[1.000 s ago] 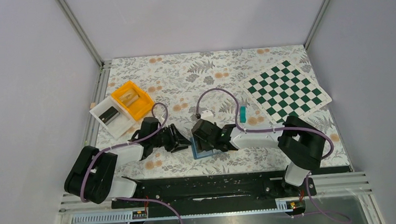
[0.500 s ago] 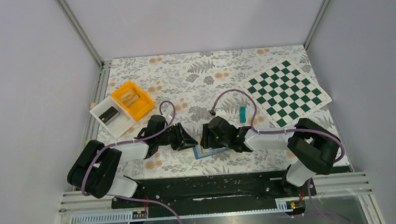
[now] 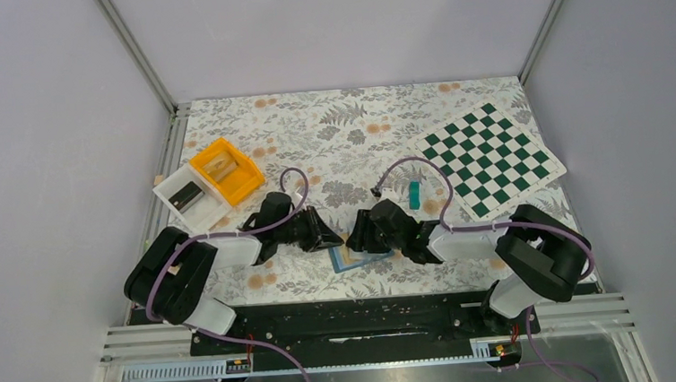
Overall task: Take the credit cards out of the card holder
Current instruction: Remove the credit card from the card holder.
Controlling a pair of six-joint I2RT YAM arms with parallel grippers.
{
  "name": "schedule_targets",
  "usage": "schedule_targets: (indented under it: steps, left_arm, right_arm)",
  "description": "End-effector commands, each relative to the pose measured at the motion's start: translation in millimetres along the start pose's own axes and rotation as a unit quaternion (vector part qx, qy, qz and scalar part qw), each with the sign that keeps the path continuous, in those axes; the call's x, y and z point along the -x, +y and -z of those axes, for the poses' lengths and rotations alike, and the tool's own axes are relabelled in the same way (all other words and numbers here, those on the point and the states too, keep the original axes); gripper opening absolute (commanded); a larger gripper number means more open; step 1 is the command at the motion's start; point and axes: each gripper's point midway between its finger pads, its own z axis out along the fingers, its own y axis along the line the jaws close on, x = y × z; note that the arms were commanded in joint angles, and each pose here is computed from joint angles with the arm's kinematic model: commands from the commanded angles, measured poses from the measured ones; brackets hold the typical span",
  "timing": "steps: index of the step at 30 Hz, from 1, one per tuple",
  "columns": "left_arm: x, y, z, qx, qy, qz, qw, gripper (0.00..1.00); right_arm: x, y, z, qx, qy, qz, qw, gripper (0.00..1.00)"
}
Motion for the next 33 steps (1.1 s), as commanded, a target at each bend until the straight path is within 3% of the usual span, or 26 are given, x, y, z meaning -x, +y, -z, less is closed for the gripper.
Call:
schedule_targets:
  steps: [1, 12, 21, 26, 33]
  left_arm:
    - [20, -17, -11, -0.023, -0.023, -0.020, 0.999, 0.11]
    - [12, -32, -29, -0.039, 0.014, -0.036, 0.999, 0.09]
    - [-8, -55, -50, -0.069, 0.047, -0.051, 0.995, 0.10]
    - [-5, -60, -63, -0.072, 0.048, -0.053, 0.995, 0.10]
    - [-1, -50, -64, -0.034, 0.042, -0.063, 0.997, 0.10]
  right_arm:
    - [16, 17, 9, 0.041, -0.028, -0.022, 0.999, 0.56]
    - [24, 25, 22, 0.055, -0.039, -0.022, 0.997, 0.65]
    - [46, 21, 55, 0.035, -0.084, 0.005, 0.996, 0.66]
    - [45, 35, 67, 0.057, -0.064, 0.044, 0.995, 0.59]
    - [30, 36, 61, 0.077, -0.035, 0.035, 0.996, 0.43]
